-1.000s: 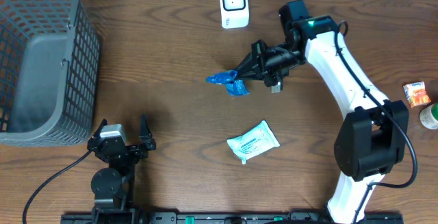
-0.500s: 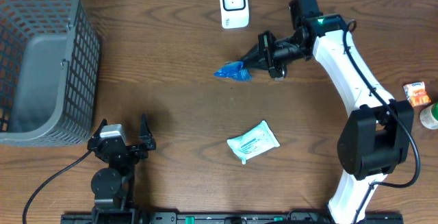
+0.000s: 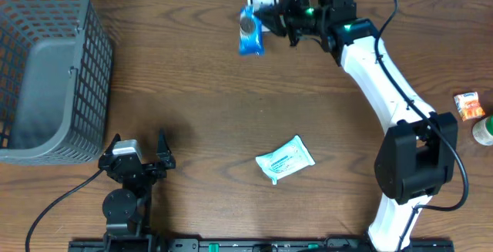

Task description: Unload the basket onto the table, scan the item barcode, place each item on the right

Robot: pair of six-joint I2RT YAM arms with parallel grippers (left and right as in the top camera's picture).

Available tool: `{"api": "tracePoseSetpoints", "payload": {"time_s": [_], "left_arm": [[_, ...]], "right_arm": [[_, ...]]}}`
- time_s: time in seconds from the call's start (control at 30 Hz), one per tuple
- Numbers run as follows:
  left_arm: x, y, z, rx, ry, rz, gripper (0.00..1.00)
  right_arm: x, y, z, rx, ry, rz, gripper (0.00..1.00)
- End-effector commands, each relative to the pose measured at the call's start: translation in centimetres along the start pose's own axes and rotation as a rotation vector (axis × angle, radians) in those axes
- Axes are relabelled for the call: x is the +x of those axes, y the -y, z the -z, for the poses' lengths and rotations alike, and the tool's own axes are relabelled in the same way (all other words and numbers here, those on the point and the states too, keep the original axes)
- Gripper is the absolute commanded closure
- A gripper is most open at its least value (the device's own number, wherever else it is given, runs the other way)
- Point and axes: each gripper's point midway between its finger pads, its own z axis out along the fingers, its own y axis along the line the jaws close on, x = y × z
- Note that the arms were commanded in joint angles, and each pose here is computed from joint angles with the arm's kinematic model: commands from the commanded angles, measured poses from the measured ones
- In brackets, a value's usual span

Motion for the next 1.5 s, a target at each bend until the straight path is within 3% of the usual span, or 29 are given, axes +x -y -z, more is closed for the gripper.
{"api": "tracePoseSetpoints", "payload": {"time_s": [0.0, 0.23, 0.37, 0.63, 0.87, 1.07, 1.3, 1.47], "left_arm": [[1.7, -0.4, -0.1, -0.014, -0.051, -0.014, 0.02], [1.7, -0.4, -0.1, -0.014, -0.051, -0.014, 0.02], [1.7, -0.4, -0.1, -0.014, -0.051, -0.014, 0.02], [1.7, -0.4, -0.1, -0.014, -0.051, -0.014, 0.02], [1.7, -0.4, -0.1, -0.014, -0.051, -0.014, 0.02], [1.7, -0.4, -0.1, -0.014, -0.051, -0.014, 0.02], [1.7, -0.4, -0.1, -0.014, -0.051, -0.014, 0.02], [1.7, -0.4, -0.1, -0.014, -0.051, -0.014, 0.02]], "right_arm": [[-4.4, -0.2, 0.5, 0.034, 0.297, -0.062, 0.98], [-10.8, 1.1, 4.1, 0.048, 0.866, -0.235, 0.98], [-12.2, 0.3, 2.7, -0.056, 0.986, -0.205, 0.98], [-17.2, 4.4, -2.2, -0.326, 1.064, -0.176, 0.98], [-17.8, 9.7, -4.3, -0.183, 1.022, -0.23, 0.99], [-17.6, 10.4, -4.7, -0.168, 1.002, -0.263, 0.99], [-17.8, 10.5, -4.2, -0.087, 1.051, -0.126, 0.99], [-17.2, 6.4, -3.1, -0.071, 0.999, 0.049, 0.98]]}}
